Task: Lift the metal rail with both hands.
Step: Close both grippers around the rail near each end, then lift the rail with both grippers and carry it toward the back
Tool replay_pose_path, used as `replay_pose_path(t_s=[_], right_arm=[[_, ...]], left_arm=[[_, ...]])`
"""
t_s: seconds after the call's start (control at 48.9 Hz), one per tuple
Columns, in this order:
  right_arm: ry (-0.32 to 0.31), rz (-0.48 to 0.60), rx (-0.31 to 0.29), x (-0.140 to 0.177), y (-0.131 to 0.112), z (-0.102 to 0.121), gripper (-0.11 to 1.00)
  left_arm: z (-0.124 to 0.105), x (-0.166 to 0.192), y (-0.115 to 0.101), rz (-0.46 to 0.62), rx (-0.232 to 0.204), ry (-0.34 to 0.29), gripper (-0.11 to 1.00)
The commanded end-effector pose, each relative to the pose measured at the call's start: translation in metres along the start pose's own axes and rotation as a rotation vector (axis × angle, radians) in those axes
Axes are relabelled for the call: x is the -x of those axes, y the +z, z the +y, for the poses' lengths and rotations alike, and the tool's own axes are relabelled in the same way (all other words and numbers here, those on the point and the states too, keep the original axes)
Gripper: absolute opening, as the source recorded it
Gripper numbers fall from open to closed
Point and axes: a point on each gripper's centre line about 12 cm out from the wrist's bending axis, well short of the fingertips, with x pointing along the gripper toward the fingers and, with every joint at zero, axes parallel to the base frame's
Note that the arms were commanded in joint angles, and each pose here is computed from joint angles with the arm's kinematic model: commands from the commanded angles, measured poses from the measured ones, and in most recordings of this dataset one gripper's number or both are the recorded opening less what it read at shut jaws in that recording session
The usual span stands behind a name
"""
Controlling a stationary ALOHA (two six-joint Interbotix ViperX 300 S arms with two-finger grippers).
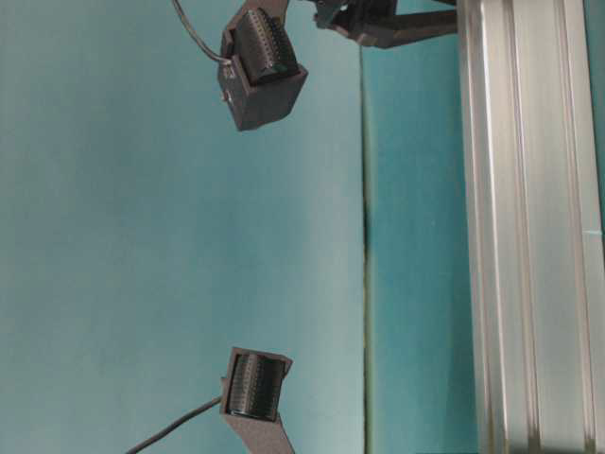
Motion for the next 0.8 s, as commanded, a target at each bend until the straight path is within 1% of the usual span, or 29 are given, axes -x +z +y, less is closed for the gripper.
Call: replay_pose_path(t_s=[0.0, 0.061, 0.123, 0.205, 0.266, 0.287, 0.307, 0.327, 0.614, 0.757, 0.778], right_arm=[[0.002, -0.002, -0.001, -0.0007, 0.0017, 0.0007, 0.94], [0.004, 0.004, 0.005, -0.0007, 0.0011, 0.0018, 0.86], [0.011, 0.012, 0.007, -0.0008, 0.0007, 0.0048, 0.74], [0.016, 0.02, 0.02, -0.0014, 0.0004, 0.0083, 0.52], [0.016, 0.02, 0.02, -0.0014, 0.0004, 0.0083, 0.37], [0.016, 0.02, 0.019, -0.0014, 0.0004, 0.0083, 0.36], [0.016, 0.02, 0.019, -0.0014, 0.0004, 0.0083, 0.37], [0.016, 0.02, 0.019, -0.0014, 0.0004, 0.0083, 0.37], [0.015, 0.016, 0.019, -0.0017, 0.0004, 0.0083, 0.36], [0.014, 0.013, 0.012, 0.0015, 0.0022, 0.0063, 0.37], [0.014, 0.011, 0.011, 0.0031, 0.0026, 0.0059, 0.36]], left_arm=[[-0.0053, 0.001, 0.0058, -0.032, -0.013, -0.016, 0.95], [-0.0067, 0.001, 0.0068, -0.046, -0.018, -0.022, 0.9], [-0.0096, 0.0012, 0.0082, -0.063, -0.019, -0.033, 0.81], [-0.0128, 0.0013, 0.008, -0.069, -0.029, -0.04, 0.64], [-0.0137, 0.0016, 0.0074, -0.07, -0.031, -0.042, 0.47], [-0.0136, 0.0012, 0.0072, -0.069, -0.031, -0.041, 0.4], [-0.0137, 0.0016, 0.0074, -0.07, -0.031, -0.042, 0.37], [-0.013, 0.0015, 0.0072, -0.071, -0.034, -0.04, 0.36], [-0.013, 0.0015, 0.0055, -0.067, -0.033, -0.04, 0.36], [-0.0129, 0.0035, 0.0085, -0.071, -0.035, -0.039, 0.36], [-0.0123, 0.0045, 0.0098, -0.074, -0.027, -0.04, 0.36]])
